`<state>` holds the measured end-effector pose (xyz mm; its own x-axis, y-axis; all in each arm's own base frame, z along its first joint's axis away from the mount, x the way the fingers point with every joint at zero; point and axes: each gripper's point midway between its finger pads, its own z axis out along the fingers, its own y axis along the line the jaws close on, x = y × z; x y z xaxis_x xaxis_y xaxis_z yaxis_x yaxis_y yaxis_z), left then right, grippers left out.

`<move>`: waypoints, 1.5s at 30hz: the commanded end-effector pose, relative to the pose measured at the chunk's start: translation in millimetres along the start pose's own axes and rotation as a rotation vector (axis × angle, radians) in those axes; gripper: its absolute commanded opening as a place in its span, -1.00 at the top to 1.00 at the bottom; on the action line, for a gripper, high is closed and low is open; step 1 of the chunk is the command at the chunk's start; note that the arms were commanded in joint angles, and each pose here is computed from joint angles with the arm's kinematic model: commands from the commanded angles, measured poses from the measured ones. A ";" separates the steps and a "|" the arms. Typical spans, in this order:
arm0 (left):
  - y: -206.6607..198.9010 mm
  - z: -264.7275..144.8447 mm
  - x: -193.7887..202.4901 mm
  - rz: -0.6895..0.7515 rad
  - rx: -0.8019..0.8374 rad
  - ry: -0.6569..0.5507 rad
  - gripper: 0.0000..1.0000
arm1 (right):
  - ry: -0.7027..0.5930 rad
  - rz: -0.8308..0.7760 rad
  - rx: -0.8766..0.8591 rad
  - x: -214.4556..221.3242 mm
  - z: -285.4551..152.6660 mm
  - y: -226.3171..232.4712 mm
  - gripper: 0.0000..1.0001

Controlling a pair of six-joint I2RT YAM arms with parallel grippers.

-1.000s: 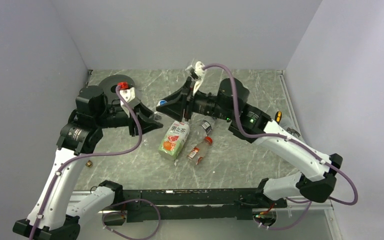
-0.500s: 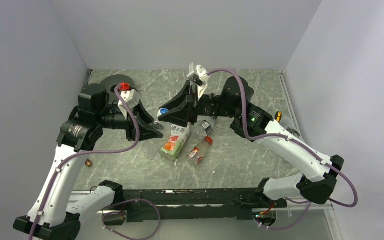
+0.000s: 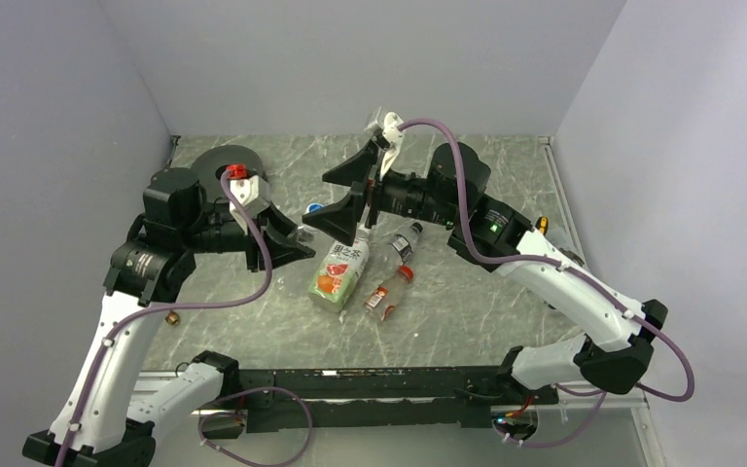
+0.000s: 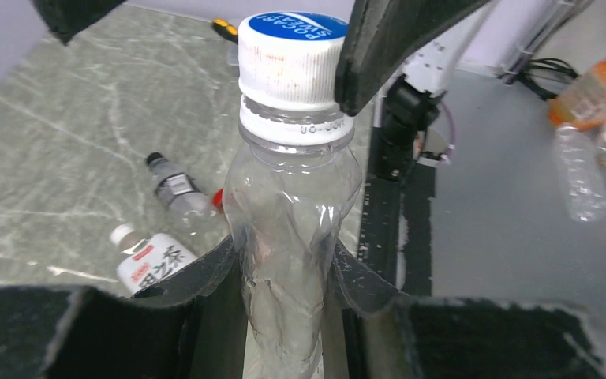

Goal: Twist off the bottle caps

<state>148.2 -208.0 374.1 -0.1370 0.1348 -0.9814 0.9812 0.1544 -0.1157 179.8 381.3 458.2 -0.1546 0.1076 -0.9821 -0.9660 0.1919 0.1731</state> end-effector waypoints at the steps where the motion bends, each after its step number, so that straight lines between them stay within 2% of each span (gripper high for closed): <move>1: 24.4 -5.7 -12.6 0.113 -0.159 -0.031 1.00 | -0.083 0.049 0.139 -26.9 2.3 -5.2 -0.99; 5: 47.6 -9.9 -11.0 0.129 -0.278 -0.019 1.00 | -0.092 0.086 0.284 -31.2 12.2 -14.0 -0.99; 9: 56.9 -12.3 -8.4 0.132 -0.326 -0.009 1.00 | -0.101 0.095 0.362 -37.1 19.7 -19.1 -0.99; 12: 57.0 -12.6 -7.1 0.132 -0.329 -0.008 1.00 | -0.088 0.106 0.379 -33.9 28.8 -23.5 -0.88; 18: 59.3 -13.7 -6.0 0.138 -0.344 -0.005 1.00 | -0.075 0.126 0.412 -26.6 36.3 -30.5 -0.46; 27: 60.4 -14.5 -6.6 0.144 -0.356 -0.015 1.00 | -0.062 0.153 0.476 -13.7 33.4 -41.6 -0.37; 34: 62.7 -14.1 -4.9 0.136 -0.362 -0.012 1.00 | -0.067 0.171 0.464 -9.0 34.0 -40.2 0.10; 39: 64.1 -14.5 -4.9 0.137 -0.369 -0.011 1.00 | -0.055 0.173 0.464 -4.2 34.7 -40.5 0.10; 45: 61.9 -13.1 -5.8 0.131 -0.354 -0.014 1.00 | -0.059 0.132 0.456 -7.4 32.3 -40.1 0.58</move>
<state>209.7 -184.3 360.1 -0.0636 0.1854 -0.9806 0.8771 0.4791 0.0337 228.7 415.9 439.3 -0.3042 0.1793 -0.9356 -0.7294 0.5879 0.3498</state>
